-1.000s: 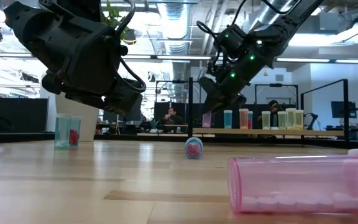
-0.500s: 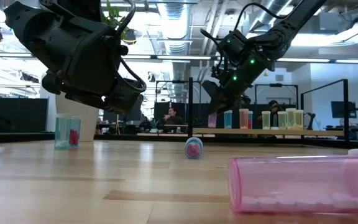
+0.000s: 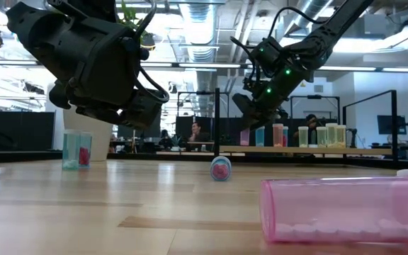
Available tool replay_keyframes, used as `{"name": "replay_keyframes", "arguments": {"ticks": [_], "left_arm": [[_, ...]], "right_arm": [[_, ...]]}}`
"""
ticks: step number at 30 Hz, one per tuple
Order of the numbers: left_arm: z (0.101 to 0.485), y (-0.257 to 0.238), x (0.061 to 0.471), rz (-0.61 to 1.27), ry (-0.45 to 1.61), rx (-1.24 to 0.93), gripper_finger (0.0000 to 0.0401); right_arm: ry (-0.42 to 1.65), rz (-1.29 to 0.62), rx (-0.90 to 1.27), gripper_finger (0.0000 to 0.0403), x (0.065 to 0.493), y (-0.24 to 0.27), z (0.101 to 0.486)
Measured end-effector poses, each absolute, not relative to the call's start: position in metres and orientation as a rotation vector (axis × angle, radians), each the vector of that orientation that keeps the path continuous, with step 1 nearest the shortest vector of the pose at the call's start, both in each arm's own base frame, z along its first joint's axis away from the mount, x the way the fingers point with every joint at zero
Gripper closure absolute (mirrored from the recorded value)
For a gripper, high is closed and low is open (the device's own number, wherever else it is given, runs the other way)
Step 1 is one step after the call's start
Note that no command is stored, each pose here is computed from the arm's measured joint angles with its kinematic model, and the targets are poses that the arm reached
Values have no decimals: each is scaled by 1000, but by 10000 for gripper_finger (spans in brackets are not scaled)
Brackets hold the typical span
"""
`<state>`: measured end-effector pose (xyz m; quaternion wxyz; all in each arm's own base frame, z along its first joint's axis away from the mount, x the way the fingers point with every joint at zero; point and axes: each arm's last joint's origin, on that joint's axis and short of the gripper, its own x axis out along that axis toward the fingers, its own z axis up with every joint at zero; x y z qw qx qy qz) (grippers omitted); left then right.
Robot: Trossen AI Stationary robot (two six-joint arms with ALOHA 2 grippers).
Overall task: Pick and place medicine bottles onto shelf by color
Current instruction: Put the pink pill bottle on the shelf
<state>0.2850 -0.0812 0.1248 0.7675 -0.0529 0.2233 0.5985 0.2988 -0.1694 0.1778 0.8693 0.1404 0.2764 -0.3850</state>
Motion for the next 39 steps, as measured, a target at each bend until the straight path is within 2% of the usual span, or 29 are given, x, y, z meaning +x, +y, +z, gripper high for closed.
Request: {"name": "replay_keyframes", "arguments": {"ticks": [39], "left_arm": [[131,-81,296,1283,488,-124,195]], "right_arm": [[558,-840,318,266,297,-181,171]]}}
